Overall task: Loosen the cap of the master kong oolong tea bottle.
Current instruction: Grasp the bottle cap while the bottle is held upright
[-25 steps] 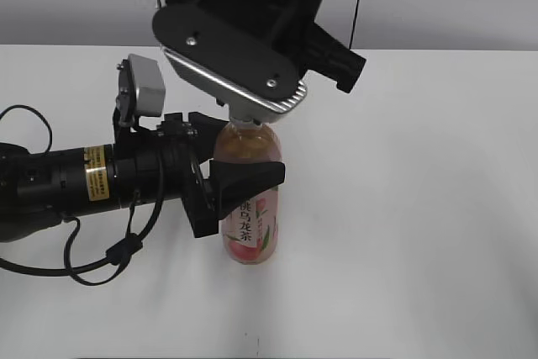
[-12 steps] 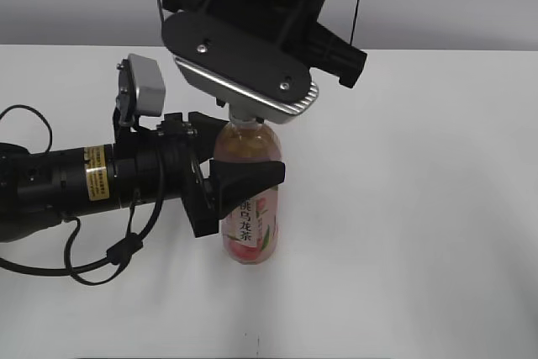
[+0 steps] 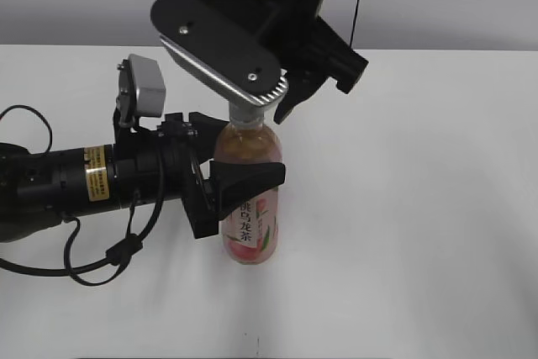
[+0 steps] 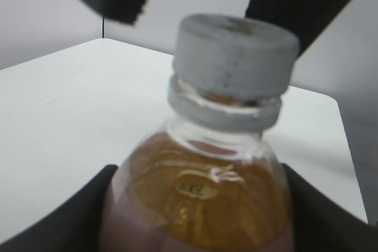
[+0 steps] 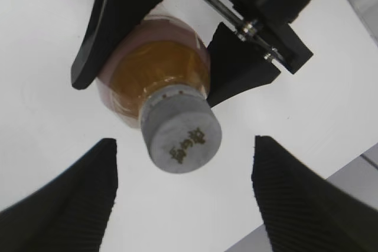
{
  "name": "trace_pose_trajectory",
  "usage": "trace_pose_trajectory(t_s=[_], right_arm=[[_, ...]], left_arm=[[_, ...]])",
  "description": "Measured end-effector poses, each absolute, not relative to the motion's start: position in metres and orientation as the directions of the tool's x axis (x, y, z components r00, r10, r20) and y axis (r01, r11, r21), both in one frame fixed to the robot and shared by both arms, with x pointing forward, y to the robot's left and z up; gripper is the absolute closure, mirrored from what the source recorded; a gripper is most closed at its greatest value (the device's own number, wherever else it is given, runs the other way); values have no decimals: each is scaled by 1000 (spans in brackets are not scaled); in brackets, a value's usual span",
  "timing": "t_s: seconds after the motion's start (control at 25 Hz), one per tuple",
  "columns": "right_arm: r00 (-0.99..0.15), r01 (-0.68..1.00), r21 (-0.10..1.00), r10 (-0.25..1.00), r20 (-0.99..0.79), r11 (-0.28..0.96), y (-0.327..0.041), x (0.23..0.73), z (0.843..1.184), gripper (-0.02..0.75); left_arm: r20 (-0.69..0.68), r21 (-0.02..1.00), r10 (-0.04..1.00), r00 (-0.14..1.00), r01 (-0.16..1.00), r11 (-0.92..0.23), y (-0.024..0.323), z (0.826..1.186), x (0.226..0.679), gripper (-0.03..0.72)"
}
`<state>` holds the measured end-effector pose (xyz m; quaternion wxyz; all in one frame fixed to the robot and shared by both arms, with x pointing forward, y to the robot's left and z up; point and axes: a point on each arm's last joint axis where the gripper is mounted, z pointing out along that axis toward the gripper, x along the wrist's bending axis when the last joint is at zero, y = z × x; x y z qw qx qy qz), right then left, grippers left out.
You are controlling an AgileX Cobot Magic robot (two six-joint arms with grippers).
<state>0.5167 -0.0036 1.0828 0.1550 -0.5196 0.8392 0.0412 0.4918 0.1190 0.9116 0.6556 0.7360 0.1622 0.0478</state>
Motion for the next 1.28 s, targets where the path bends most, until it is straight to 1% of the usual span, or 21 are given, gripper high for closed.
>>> trace_pose_trajectory(t_s=[0.12,0.28,0.4,0.48,0.6,0.76,0.88,1.16,1.28], right_arm=[[-526,-824,-40,-790,-315,565,-3,516,1083,201],[-712,-677,95,-617,-335,730,-3,509,1094,197],[-832,-525,200,-450,-325,827,-5,503,1105,192],[-900,-394,254,-314,-302,883,-7,500,1111,188],[-964,-171,306,-94,-250,936,-9,501,1113,184],[-971,97,353,166,-171,931,-10,502,1113,184],[-943,253,376,315,-112,891,-10,502,1113,184],[-853,474,392,521,-16,788,-10,502,1113,184],[-819,532,391,574,11,751,-10,502,1113,184]], left_arm=[[-142,980,301,943,176,-88,119,912,492,224],[-142,980,301,943,176,-88,119,912,492,224],[-142,980,301,943,176,-88,119,912,492,224],[-142,980,301,943,176,-88,119,912,492,224],[-142,980,301,943,176,-88,119,912,492,224],[-142,980,301,943,176,-88,119,912,492,224],[-142,980,301,943,176,-88,119,912,492,224],[-142,980,301,943,176,-88,119,912,492,224],[-142,980,301,943,176,-88,119,912,492,224]])
